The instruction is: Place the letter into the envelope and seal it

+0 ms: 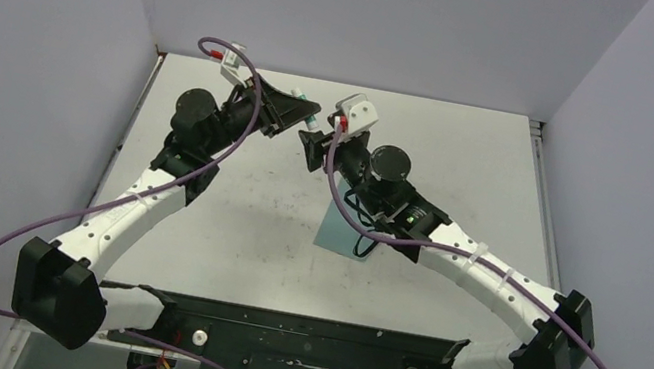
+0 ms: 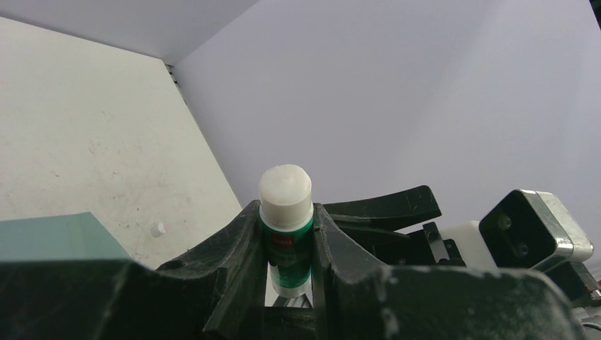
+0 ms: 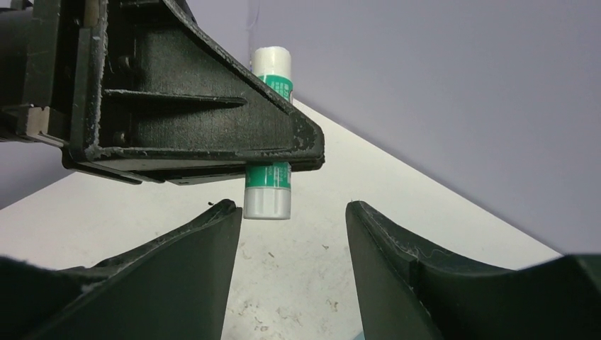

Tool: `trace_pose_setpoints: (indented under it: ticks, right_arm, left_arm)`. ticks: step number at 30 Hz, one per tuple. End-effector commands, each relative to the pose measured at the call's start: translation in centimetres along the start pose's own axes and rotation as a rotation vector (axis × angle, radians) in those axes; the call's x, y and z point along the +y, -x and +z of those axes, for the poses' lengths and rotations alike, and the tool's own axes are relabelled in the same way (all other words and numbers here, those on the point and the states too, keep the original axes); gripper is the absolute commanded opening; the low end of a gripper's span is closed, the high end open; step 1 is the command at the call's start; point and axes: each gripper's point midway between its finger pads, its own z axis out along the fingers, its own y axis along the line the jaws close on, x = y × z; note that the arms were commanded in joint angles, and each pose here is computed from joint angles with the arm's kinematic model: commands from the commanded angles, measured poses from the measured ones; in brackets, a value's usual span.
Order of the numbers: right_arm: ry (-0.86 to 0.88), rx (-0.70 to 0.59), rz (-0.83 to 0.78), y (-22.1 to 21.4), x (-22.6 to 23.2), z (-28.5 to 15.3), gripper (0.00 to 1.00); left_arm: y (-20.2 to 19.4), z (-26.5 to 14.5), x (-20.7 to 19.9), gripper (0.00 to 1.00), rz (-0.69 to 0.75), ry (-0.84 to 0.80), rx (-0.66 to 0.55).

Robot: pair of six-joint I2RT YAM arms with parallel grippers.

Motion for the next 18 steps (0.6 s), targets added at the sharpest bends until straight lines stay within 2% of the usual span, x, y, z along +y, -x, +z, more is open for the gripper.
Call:
trace_pose_setpoints:
  ticks: [1, 4, 5, 7, 9, 12, 18]
  right_arm:
    - [-0.004, -0.09, 0.054, 3.9, 0.0, 0.2, 0.54]
    - [-0.008, -0.071, 0.073, 3.7, 0.0, 0.6, 0.45]
    - [-0.008, -0.052, 0.084, 3.5, 0.0, 0.7, 0.39]
    - [-0.004, -0.023, 0.113, 3.3, -0.2, 1.0, 0.19]
    - [0.018, -0.004, 0.162, 3.2, -0.3, 1.3, 0.06]
    - [0.106, -0.003, 0.316, 3.4, -0.6, 1.2, 0.05]
    - [0.345, -0.105, 0.985, 5.9, -4.0, -1.2, 0.05]
  left_arm:
    - [0.6, -0.6, -2.7, 0.0, 0.039, -0.085, -0.021]
    - [0.4, -0.7, -2.7, 0.0, 0.04, -0.086, -0.016]
    - [0.4, -0.7, -2.7, 0.0, 0.039, -0.085, -0.013]
    - [0.3, -0.7, -2.9, 0.0, 0.042, -0.093, -0.011]
    - [0.4, -0.8, -3.2, 0.0, 0.052, -0.103, -0.013]
    - [0.6, -1.1, -4.2, 0.0, 0.095, -0.146, -0.021]
    - [1.4, -1.9, -7.7, 0.0, 0.241, -0.31, -0.064]
